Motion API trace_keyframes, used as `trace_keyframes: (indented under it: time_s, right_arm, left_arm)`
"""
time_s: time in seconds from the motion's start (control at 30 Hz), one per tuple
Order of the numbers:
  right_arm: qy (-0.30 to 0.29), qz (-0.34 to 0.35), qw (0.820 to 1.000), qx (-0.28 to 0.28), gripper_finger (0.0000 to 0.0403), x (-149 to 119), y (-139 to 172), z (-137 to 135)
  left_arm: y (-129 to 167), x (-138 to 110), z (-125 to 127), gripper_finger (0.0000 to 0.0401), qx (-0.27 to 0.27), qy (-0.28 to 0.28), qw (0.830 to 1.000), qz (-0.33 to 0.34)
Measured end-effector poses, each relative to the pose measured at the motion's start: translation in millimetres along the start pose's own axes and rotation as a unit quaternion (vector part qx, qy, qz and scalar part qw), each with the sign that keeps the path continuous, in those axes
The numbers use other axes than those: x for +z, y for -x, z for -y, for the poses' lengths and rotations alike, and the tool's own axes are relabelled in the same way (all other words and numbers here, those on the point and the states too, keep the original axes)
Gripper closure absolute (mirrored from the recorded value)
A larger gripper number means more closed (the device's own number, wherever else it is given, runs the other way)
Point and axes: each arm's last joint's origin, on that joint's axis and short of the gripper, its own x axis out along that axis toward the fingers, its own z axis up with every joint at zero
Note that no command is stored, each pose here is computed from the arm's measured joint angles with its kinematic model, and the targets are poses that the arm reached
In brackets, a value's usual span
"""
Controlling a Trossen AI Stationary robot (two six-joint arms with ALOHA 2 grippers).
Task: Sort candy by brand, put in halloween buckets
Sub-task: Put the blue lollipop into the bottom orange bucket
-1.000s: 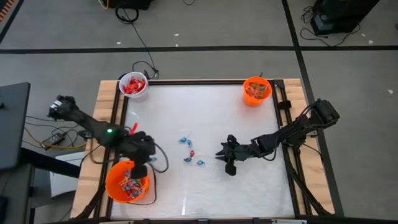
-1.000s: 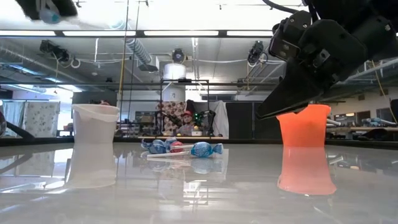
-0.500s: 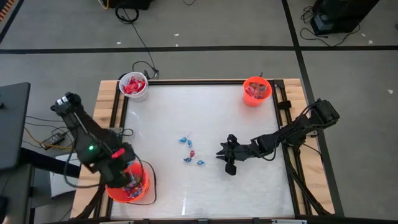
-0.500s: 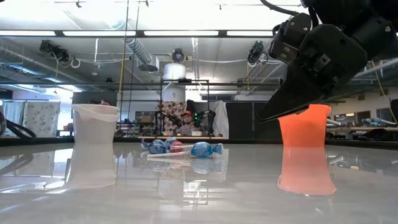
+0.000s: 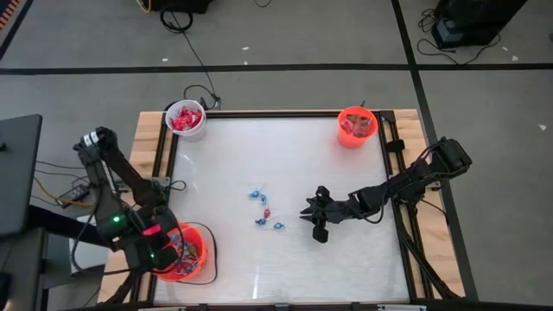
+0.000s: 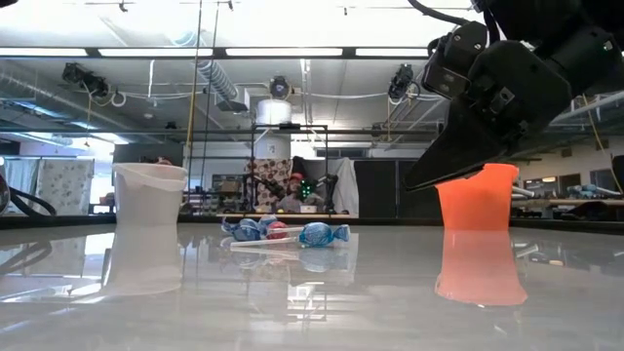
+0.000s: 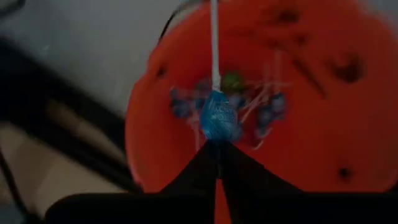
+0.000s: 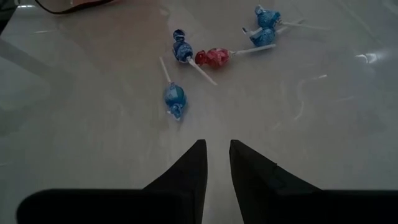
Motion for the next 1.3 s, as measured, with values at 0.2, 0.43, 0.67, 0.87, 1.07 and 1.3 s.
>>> trace_keyframes:
  time_s: [0.2, 0.43, 0.67, 0.87, 1.07, 1.3]
  right_arm:
    - [-0.001, 0.0, 1.0, 0.0, 0.032, -0.1, -0.1, 0.0]
    - [0.0, 0.0, 1.0, 0.0, 0.032, -0.1, 0.0, 0.0]
    - [0.0, 0.0, 1.0, 0.0, 0.032, -0.1, 0.0, 0.0]
    - [0.0, 0.0, 1.0, -0.001, 0.032, -0.1, 0.0, 0.1]
    - [0.0, 0.001, 1.0, -0.003, 0.032, 0.0, 0.0, 0.2]
    - [0.001, 0.001, 1.0, -0.003, 0.032, -0.1, -0.1, 0.2]
  left_arm:
    - [-10.0, -3.0, -3.6, 0.0309, 0.025, 0.059, 0.997, -0.033]
    - [-6.3, -0.1, -2.3, 0.0273, 0.014, 0.029, 0.999, -0.009]
    - [16.2, 40.7, 0.9, 0.0272, -0.013, 0.071, 0.972, 0.222]
    - [16.2, 87.4, 7.0, 0.0272, 0.015, 0.042, 0.946, 0.321]
    - [-31.5, 137.9, 21.6, 0.0272, 0.07, -0.007, 0.932, 0.355]
    - [-102.1, 200.8, 19.8, 0.0272, 0.032, -0.027, 0.939, 0.341]
